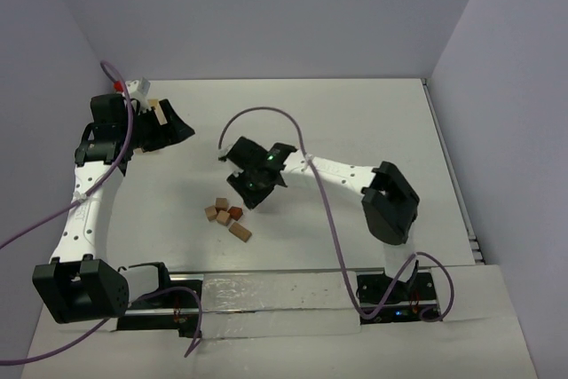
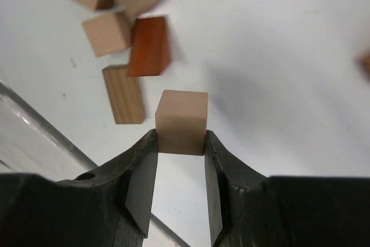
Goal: Build the wood block tower
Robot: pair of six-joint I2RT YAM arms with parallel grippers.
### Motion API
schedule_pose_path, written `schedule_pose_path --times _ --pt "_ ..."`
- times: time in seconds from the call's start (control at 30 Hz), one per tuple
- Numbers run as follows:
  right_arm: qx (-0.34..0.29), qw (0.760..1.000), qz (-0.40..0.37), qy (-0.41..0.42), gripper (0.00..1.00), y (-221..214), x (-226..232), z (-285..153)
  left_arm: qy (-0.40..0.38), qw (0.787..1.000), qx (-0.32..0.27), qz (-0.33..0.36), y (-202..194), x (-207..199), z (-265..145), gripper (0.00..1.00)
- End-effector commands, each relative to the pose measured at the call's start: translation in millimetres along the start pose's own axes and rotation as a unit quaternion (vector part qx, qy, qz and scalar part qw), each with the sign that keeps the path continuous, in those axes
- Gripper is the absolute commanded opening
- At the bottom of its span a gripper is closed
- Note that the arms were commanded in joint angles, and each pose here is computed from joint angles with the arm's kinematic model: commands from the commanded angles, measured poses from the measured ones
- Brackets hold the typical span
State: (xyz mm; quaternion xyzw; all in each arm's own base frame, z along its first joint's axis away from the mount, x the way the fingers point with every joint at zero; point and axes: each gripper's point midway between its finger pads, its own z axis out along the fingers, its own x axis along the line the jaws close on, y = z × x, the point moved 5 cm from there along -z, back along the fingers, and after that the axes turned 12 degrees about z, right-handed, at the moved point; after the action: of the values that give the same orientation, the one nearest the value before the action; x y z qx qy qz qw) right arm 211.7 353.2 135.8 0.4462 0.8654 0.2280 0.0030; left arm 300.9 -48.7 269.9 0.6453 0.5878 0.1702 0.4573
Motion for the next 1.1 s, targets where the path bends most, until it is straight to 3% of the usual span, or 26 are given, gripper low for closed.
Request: schedule_pose_path --times 0.0,0.17,0.33,0.7,1.07 --pt "-0.121 0.987 0.099 -0.038 0.0 41 -45 -68 0.033 0.999 -0.034 -0.008 17 6 -1 0.96" --pt "-0.178 0.958 0.21 -0.08 0.0 72 -102 -104 0.068 0.997 -0.032 -0.023 20 15 1 0.99" --pt "-0.173 0.931 0.298 -0.12 0.0 92 -145 -110 0.076 0.996 -0.03 -0.03 22 18 4 0.99" --pt "-0.131 0.913 0.36 -0.142 0.0 101 -161 -67 0.094 0.994 -0.032 -0.038 20 23 6 0.99" --pt "-0.106 0.916 0.361 -0.14 0.0 107 -163 -36 0.096 0.994 -0.031 -0.041 15 24 7 0.99"
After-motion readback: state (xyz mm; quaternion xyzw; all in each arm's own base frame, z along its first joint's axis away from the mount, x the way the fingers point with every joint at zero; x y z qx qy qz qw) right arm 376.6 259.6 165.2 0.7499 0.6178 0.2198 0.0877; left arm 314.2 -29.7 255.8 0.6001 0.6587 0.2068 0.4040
